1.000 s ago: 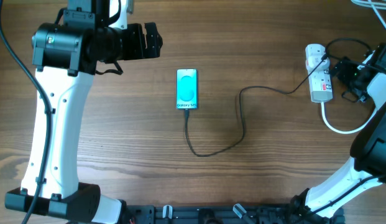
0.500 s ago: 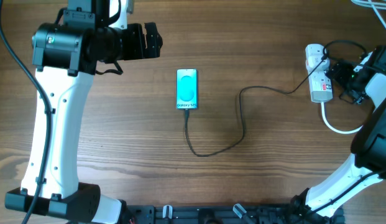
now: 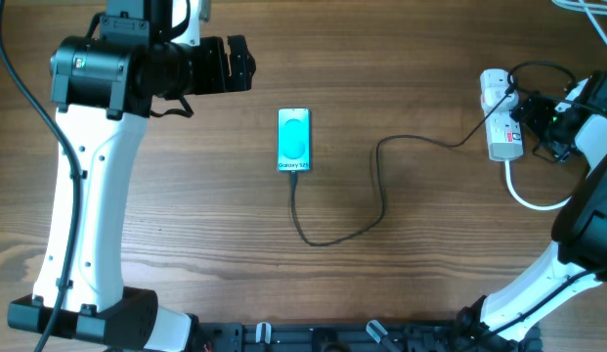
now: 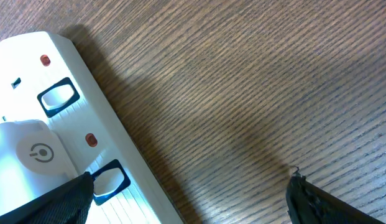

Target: Plug charger to phone and switch on socket

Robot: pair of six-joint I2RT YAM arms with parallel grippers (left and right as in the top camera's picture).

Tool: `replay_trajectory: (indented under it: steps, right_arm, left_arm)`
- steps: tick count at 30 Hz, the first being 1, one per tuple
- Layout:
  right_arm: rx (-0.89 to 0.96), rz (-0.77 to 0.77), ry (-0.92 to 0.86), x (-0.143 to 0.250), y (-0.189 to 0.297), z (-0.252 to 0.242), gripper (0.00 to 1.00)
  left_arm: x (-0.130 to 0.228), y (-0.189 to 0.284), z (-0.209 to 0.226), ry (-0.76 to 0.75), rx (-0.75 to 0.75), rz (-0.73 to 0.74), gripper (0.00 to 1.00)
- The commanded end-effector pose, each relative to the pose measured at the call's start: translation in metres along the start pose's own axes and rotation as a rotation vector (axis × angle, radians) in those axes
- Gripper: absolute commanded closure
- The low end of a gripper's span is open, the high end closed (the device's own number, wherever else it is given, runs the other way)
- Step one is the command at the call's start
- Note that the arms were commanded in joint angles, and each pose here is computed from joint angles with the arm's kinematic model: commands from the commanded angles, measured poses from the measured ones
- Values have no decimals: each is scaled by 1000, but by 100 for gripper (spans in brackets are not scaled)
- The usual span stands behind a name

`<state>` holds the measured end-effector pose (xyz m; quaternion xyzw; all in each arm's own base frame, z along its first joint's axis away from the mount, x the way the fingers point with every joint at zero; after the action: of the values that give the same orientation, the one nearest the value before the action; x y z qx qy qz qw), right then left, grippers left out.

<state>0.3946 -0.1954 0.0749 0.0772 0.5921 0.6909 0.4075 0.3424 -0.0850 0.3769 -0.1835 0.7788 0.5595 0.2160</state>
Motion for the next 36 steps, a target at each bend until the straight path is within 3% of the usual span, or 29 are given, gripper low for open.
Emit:
replay_trajectory:
  steps: [1,23,36]
  right_arm:
    - [17,26,14,4,-9,-2,0]
    - [98,-24,-30,-2,-9,-10,0]
    - [13,17,3,4,-13,4,0]
  left_arm:
    - [1,-1,0,-7,-6,4,0]
    - [1,-1,0,-6,-6,4,0]
    - [1,-1,0,-7,-6,4,0]
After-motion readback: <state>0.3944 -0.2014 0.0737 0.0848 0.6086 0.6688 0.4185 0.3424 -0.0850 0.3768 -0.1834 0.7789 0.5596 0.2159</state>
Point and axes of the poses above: each gripper's point midway between its finger pads, its own y axis back along the fingers, its own z axis along the line the jaws close on, x = y × z, the point moved 7 cm from there along y, back along the fingers, and after that the axes turned 2 degrees about -y, right-handed, at the moved point
